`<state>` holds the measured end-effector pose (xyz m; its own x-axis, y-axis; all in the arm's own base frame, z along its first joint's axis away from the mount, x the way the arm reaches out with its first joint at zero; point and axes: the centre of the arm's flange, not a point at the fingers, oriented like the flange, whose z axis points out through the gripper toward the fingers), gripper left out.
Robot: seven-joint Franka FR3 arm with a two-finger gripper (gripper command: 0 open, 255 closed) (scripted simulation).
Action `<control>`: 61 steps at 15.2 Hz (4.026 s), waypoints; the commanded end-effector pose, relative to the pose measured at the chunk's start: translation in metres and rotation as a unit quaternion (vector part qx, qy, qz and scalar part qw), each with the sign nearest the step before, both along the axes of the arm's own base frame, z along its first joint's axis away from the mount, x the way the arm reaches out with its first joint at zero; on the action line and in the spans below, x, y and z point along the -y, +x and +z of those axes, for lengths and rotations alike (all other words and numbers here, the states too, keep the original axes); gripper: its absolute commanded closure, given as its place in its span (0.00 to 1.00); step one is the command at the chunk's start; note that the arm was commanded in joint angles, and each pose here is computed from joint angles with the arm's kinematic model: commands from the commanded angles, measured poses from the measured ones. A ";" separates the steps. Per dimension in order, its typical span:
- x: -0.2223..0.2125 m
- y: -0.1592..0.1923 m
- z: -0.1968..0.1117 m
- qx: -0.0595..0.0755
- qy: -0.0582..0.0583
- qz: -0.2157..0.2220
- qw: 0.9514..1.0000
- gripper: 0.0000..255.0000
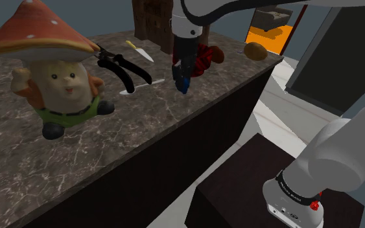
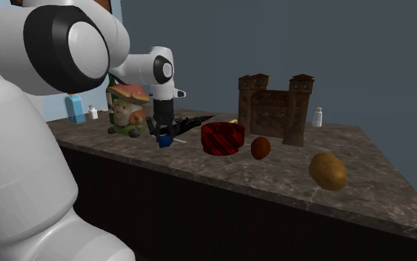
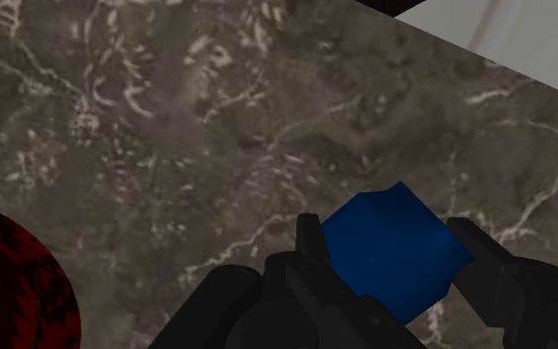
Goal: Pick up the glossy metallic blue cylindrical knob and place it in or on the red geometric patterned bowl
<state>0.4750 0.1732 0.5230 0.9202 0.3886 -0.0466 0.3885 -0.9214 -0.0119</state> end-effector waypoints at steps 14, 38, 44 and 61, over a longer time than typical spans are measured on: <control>0.000 0.001 0.079 0.000 0.000 0.000 1.000 1.00; 0.112 0.092 0.150 0.000 0.000 0.000 1.000 1.00; 0.174 0.142 0.153 0.000 0.000 0.000 1.000 1.00; 0.188 0.154 0.074 0.000 0.000 0.000 1.000 1.00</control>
<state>0.6287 -0.0147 0.5999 0.9202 0.3887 -0.0473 0.3885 -0.9213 -0.0121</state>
